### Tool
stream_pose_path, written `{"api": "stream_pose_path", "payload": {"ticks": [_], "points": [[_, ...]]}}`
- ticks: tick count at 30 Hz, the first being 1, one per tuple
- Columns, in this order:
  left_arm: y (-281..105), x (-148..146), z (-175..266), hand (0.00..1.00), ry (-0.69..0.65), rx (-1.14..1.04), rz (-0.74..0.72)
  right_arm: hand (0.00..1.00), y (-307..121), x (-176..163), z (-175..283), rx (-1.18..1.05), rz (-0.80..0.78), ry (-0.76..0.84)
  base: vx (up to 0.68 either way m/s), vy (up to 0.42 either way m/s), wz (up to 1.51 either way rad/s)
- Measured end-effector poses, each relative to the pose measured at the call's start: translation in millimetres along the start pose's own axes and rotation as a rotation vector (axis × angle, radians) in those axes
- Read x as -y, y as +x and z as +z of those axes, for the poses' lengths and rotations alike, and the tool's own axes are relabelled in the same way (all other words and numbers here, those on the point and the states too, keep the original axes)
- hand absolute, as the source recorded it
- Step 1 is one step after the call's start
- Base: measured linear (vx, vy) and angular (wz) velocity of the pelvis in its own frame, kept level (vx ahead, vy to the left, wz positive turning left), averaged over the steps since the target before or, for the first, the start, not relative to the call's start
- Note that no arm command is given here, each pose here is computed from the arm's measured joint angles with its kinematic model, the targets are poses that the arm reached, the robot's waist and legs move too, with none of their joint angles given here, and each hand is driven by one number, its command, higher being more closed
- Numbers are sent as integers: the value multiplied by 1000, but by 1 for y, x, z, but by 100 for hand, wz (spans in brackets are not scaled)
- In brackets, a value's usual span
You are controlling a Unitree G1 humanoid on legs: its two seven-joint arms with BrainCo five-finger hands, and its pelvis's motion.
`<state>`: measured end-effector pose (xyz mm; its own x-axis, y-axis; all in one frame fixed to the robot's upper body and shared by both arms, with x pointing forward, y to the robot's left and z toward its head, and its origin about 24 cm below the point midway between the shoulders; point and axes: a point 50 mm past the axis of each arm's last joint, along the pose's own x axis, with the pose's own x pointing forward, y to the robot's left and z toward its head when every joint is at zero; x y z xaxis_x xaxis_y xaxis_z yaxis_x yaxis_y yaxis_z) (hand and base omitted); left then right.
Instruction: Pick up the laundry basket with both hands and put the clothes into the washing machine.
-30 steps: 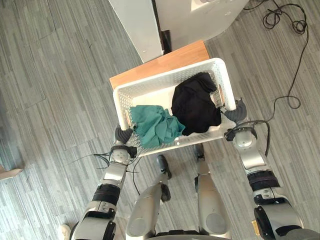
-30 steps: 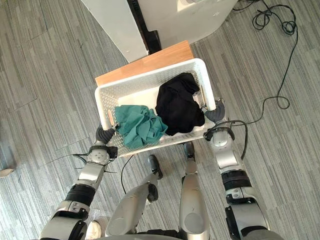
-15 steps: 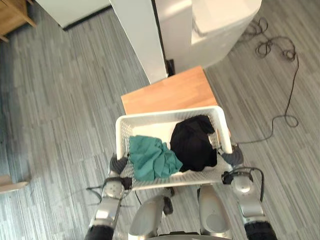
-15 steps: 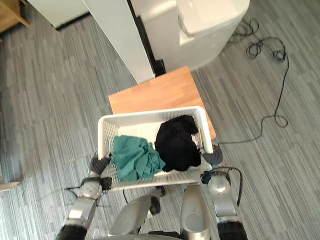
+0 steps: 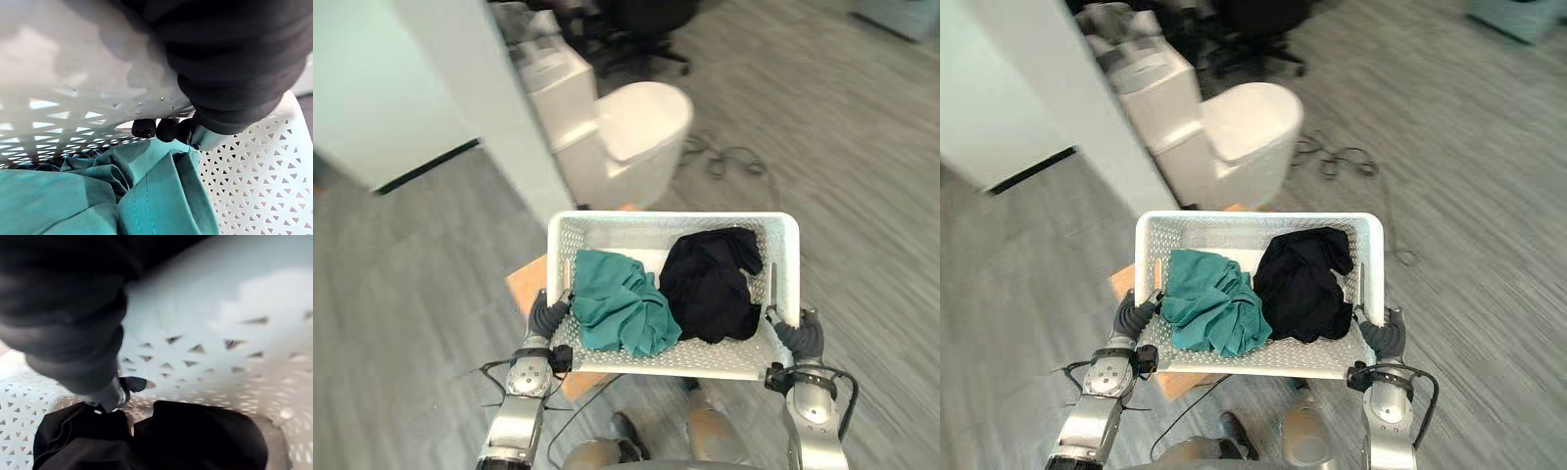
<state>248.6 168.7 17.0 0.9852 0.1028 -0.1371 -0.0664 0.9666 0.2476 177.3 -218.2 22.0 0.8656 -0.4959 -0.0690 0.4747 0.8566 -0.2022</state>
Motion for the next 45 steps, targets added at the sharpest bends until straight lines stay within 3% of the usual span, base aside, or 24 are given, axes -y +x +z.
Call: {"api": "stream_pose_path", "payload": {"ticks": [10, 16, 22, 33, 39, 45], "points": [[-4, 13, -22, 100, -118, -101, -27, 100, 6, 1, -9, -26, -46, -59, 20, -199, -95], [-12, 41, -33, 100, -157, -163, -117, 100, -6, 28, -25, -86, -115, -125, -12, -224, 14], [-57, 47, -65, 100, -317, -306, -74, 100, 3, 31, -8, 12, -37, -233, 71, -179, -82], [-84, 2, -71, 100, -407, -305, 162, 100, 25, -28, 14, 143, 199, -219, 415, 17, -82], [-77, -6, -67, 100, -356, -277, 141, 100, 22, -30, 4, 92, 227, -203, 637, 47, -31], [-51, 1, -46, 100, -305, -182, 46, 100, 6, -10, -1, 47, 132, -131, 658, -169, 32]]}}
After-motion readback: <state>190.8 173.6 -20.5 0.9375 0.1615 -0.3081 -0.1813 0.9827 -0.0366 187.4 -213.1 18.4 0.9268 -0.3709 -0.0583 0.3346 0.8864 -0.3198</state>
